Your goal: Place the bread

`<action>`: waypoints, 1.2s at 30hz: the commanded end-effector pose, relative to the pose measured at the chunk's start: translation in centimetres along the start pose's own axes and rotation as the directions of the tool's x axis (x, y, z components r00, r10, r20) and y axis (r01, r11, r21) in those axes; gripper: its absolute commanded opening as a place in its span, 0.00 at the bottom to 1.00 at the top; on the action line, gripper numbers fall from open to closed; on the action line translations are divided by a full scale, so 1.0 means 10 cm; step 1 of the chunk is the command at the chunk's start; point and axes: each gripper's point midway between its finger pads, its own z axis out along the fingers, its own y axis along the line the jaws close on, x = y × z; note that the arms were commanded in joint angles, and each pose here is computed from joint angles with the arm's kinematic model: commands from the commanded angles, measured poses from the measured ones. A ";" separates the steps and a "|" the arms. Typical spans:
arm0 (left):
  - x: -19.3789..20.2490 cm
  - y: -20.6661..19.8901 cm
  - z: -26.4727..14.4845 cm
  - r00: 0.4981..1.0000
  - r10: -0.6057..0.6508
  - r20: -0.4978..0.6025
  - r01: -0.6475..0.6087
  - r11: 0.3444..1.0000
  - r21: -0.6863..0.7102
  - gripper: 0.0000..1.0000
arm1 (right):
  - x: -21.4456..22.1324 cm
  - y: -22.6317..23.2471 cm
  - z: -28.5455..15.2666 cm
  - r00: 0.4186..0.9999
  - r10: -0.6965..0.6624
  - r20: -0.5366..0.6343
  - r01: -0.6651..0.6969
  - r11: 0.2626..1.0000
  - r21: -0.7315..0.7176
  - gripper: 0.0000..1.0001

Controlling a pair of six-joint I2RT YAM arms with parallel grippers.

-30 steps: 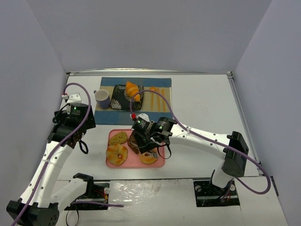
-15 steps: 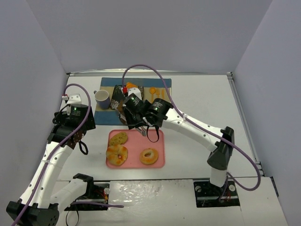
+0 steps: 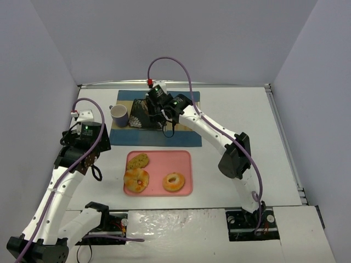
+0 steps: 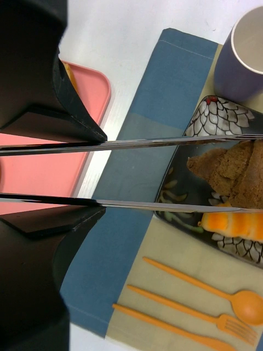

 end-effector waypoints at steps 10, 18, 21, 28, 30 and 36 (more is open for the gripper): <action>-0.10 0.02 -0.02 0.999 -0.035 0.034 0.036 0.999 -0.006 0.97 | -0.21 0.33 0.15 0.996 -0.031 0.083 0.040 0.993 -0.110 0.00; -0.11 0.01 -0.02 0.999 -0.038 0.034 0.038 0.999 -0.007 0.97 | -0.07 0.42 0.31 0.995 -0.080 0.054 0.087 0.986 -0.145 0.00; -0.11 0.01 -0.01 0.999 -0.036 0.034 0.036 0.999 -0.009 0.97 | -0.05 0.42 0.34 0.995 -0.083 0.050 0.090 0.986 -0.141 0.00; -0.11 0.02 -0.01 0.999 -0.032 0.035 0.032 0.999 -0.011 0.97 | 0.04 0.42 0.44 0.994 -0.105 0.034 0.109 0.985 -0.136 0.10; -0.11 0.02 -0.02 0.999 -0.033 0.035 0.033 0.999 -0.013 0.97 | 0.04 0.43 0.43 0.994 -0.107 0.036 0.111 0.985 -0.134 0.16; -0.12 0.02 -0.01 0.999 -0.033 0.035 0.033 0.999 -0.014 0.97 | 0.01 0.42 0.41 0.993 -0.111 0.048 0.116 0.986 -0.122 0.40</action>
